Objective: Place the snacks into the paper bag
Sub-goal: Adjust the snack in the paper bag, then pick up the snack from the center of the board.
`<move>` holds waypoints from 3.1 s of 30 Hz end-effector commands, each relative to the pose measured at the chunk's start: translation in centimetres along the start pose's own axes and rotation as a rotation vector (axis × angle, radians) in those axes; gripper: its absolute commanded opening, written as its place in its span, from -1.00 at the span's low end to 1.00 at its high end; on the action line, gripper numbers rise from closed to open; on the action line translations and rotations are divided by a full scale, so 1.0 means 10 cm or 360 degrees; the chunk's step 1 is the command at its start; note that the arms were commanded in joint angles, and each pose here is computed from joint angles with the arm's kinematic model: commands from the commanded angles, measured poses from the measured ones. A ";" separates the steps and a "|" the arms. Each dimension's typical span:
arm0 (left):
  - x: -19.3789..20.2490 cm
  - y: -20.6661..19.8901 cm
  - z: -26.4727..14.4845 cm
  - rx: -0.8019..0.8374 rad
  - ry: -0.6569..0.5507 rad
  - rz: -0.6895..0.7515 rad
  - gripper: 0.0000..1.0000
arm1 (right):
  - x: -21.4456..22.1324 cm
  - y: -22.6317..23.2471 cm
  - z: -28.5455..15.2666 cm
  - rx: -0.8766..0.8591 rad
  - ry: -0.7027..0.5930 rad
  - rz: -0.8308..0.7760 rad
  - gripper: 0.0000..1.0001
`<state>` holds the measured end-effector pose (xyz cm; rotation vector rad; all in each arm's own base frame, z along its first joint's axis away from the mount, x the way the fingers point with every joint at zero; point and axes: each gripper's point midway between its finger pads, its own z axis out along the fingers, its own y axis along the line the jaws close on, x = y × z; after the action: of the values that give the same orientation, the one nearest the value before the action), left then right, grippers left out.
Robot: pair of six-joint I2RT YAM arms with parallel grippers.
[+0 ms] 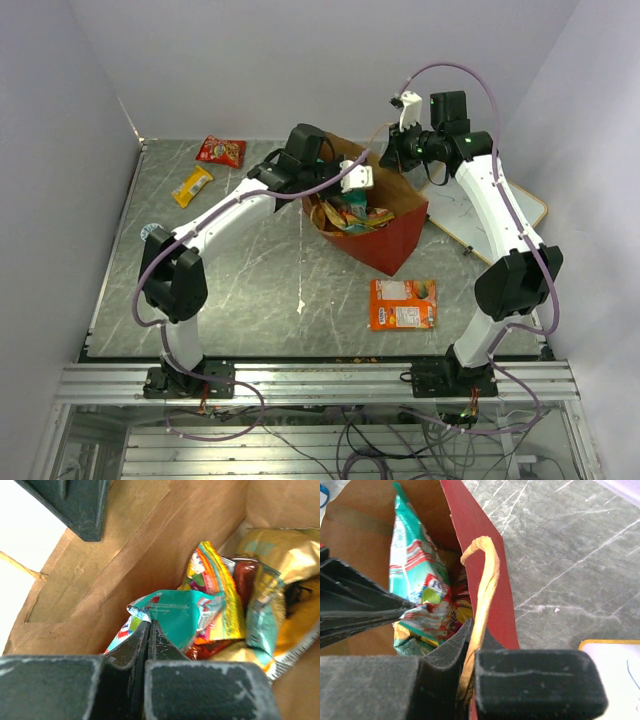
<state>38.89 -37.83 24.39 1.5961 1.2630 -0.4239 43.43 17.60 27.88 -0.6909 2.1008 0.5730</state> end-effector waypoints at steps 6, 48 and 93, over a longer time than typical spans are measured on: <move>-0.11 -0.19 -0.08 0.0127 -0.0048 -0.0032 -0.86 | -0.02 -0.03 0.03 -0.0010 0.0004 0.0008 -1.00; 0.32 -0.55 0.35 0.0604 0.0123 -0.0220 -0.81 | 0.03 -0.03 0.02 -0.0009 0.0010 0.0008 -1.00; 2.96 2.11 -2.66 -0.1629 0.0258 -0.1595 0.68 | 0.02 0.06 0.01 -0.0089 0.0003 0.0009 -1.00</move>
<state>58.31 -1.32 23.95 0.1953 1.9388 -0.1807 43.17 18.14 27.17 -0.7122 2.1133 0.6213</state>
